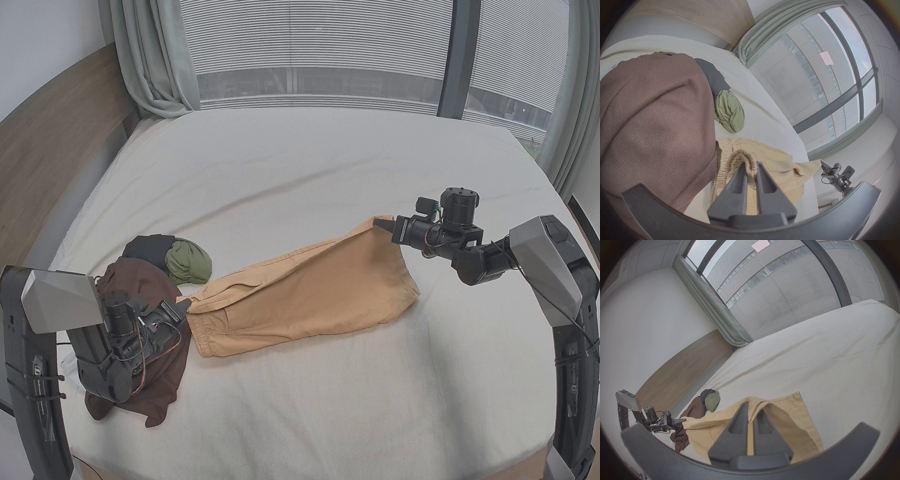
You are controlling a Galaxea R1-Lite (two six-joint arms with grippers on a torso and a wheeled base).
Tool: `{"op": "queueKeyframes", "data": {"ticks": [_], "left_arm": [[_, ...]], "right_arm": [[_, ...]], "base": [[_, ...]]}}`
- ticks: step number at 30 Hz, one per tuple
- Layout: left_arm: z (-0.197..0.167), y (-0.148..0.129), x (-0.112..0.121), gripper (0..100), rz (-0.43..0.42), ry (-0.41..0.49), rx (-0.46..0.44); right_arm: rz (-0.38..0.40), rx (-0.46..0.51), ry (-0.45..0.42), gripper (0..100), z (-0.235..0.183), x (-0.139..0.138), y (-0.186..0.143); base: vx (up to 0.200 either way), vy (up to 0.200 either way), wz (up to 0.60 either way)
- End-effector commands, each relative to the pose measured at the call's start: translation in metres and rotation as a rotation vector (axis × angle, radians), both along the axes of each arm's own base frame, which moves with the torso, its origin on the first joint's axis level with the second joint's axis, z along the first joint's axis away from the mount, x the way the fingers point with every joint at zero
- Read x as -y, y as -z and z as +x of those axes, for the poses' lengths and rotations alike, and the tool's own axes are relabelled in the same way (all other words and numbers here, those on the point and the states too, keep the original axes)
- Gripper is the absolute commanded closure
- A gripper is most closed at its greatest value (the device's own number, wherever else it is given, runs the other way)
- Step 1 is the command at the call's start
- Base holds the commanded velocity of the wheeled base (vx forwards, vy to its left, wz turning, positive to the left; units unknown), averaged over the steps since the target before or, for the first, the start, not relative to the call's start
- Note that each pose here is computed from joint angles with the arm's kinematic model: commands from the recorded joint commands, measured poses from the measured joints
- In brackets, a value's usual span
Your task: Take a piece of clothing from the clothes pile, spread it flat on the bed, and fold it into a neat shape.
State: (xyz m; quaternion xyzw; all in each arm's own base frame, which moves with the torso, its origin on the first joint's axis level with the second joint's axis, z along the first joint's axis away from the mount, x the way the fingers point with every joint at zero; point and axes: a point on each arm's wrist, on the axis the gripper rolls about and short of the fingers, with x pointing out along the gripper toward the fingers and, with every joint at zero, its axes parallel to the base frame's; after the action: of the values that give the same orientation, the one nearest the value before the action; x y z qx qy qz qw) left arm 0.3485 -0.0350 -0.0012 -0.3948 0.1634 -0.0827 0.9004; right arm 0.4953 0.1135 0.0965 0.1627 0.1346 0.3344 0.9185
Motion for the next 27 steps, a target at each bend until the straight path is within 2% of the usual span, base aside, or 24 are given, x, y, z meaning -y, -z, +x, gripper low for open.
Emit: {"op": "queueKeyframes", "data": {"ticks": [1,10,11,12,13,19,27], "left_arm": [[0.002,0.003,0.0,100,0.001,-0.002,-0.004],[0.002,0.006,0.001,100,-0.003,0.008,-0.011],[0.002,0.006,0.002,100,-0.003,0.01,-0.012],[0.002,0.006,0.002,100,-0.003,0.013,-0.012],[0.002,0.007,0.003,0,-0.005,0.014,-0.013],[0.008,0.001,0.004,0,-0.023,-0.002,0.017],[0.007,-0.004,0.006,0,-0.02,-0.009,0.027]], "right_arm": [[-0.003,-0.014,0.003,100,0.003,0.001,0.009],[-0.002,0.001,0.014,100,0.006,0.0,0.007],[-0.002,-0.001,0.014,0,0.006,0.0,0.007],[-0.002,-0.002,0.014,0,0.006,0.0,0.008],[-0.002,-0.001,0.014,0,0.006,0.0,0.008],[-0.007,0.008,0.058,0,0.011,0.0,0.013],[-0.023,-0.023,0.052,0,-0.008,0.002,0.001]], "base": [[0.0,0.0,0.0],[0.0,0.0,0.0],[0.0,0.0,0.0],[0.0,0.0,0.0],[0.0,0.0,0.0],[0.0,0.0,0.0],[0.0,0.0,0.0]]}}
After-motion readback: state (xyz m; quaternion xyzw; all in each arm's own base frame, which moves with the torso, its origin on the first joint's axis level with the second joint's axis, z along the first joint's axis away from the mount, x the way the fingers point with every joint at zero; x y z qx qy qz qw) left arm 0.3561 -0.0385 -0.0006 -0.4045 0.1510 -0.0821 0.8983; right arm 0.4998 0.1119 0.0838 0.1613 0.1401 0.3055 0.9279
